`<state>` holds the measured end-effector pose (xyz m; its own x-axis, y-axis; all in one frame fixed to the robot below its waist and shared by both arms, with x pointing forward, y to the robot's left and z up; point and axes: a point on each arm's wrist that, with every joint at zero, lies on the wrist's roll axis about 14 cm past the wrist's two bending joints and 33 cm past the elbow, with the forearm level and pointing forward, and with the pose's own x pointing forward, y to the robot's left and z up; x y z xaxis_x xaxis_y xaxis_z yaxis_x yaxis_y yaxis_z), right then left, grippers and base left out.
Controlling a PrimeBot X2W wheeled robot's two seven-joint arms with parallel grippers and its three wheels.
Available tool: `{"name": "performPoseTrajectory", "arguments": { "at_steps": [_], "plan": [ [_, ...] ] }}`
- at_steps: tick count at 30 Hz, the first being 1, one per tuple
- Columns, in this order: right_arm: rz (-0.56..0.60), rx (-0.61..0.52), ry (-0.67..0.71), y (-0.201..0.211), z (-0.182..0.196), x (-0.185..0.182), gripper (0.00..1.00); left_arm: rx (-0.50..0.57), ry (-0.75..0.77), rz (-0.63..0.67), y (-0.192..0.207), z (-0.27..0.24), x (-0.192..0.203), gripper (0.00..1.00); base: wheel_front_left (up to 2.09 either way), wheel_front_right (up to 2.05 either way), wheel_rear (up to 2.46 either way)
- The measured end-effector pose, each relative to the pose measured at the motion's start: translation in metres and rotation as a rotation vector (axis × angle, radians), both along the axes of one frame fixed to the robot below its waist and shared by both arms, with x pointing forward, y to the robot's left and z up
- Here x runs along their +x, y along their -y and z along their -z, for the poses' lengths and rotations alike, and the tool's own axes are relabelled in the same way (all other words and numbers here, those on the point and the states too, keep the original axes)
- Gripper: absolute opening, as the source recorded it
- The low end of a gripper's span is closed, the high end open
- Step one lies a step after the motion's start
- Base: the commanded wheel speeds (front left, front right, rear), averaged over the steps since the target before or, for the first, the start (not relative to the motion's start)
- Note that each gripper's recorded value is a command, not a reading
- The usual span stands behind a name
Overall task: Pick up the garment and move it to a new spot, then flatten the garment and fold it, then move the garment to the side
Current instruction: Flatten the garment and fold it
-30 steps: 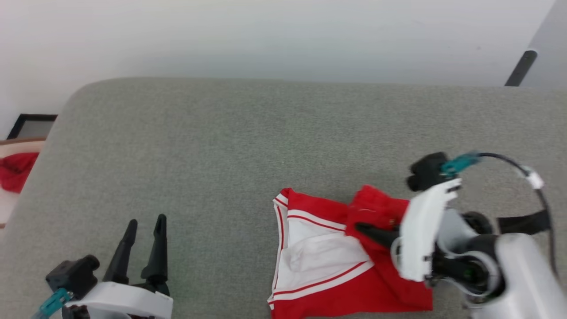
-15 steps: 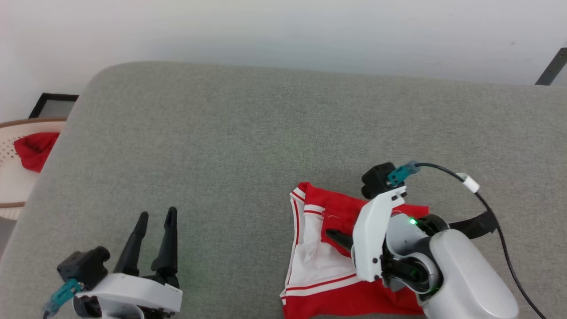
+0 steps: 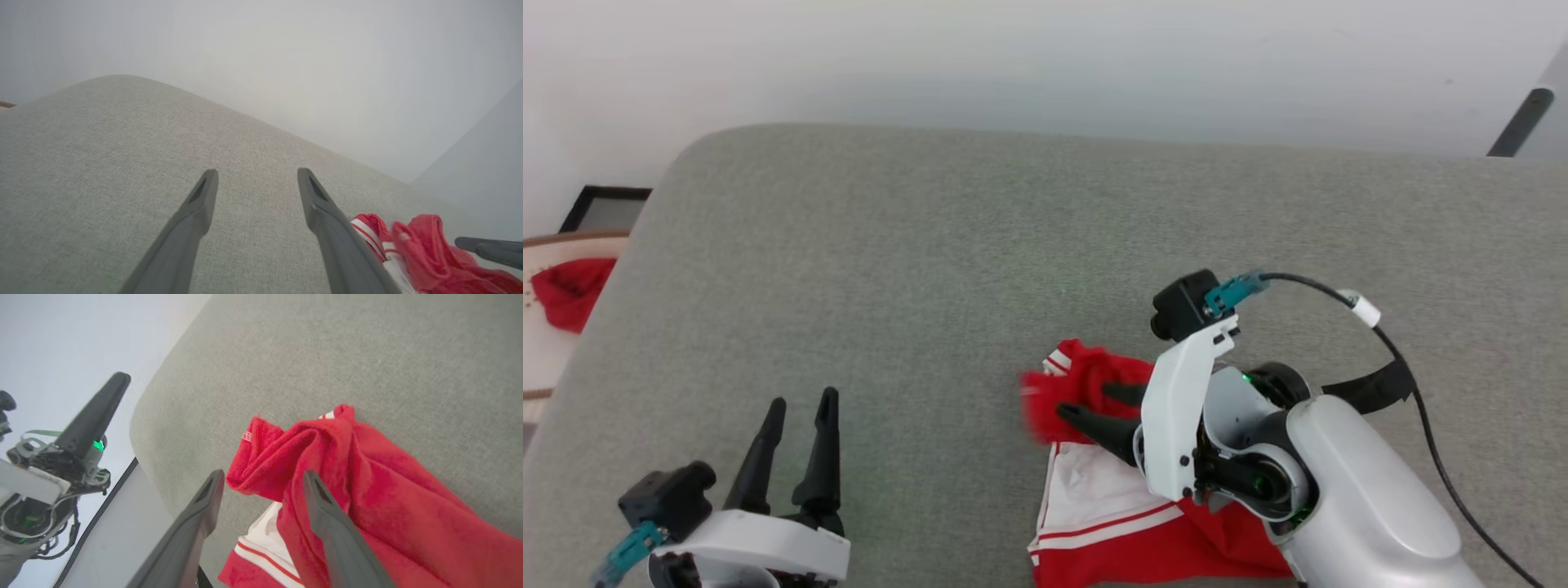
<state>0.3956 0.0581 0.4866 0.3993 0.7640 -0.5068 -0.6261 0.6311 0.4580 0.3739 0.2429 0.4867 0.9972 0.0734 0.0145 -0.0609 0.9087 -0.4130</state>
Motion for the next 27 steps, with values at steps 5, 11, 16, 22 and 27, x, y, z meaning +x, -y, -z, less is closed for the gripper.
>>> {"name": "performPoseTrajectory", "arguments": {
  "at_steps": [5,11,16,22,27],
  "plan": [
    [0.013,0.025,0.083,0.019,-0.025,0.003,1.0,0.006,0.007,0.018,0.005,-0.002,0.004,1.0,0.0,0.0,0.0],
    [0.108,0.026,0.182,0.067,-0.043,0.01,1.0,0.021,0.008,0.046,0.012,-0.002,0.008,1.0,0.0,0.0,0.0],
    [0.211,0.054,0.212,0.103,-0.047,0.007,1.0,0.027,0.017,0.073,0.02,-0.005,0.013,1.0,0.0,0.0,0.0],
    [0.323,0.059,0.272,0.143,-0.049,0.0,1.0,0.047,0.016,0.107,0.029,-0.004,0.017,1.0,0.0,0.0,0.0],
    [0.44,0.052,0.351,0.18,-0.05,-0.003,1.0,0.069,0.022,0.133,0.036,-0.006,0.021,1.0,0.0,0.0,0.0]
  ]
}}
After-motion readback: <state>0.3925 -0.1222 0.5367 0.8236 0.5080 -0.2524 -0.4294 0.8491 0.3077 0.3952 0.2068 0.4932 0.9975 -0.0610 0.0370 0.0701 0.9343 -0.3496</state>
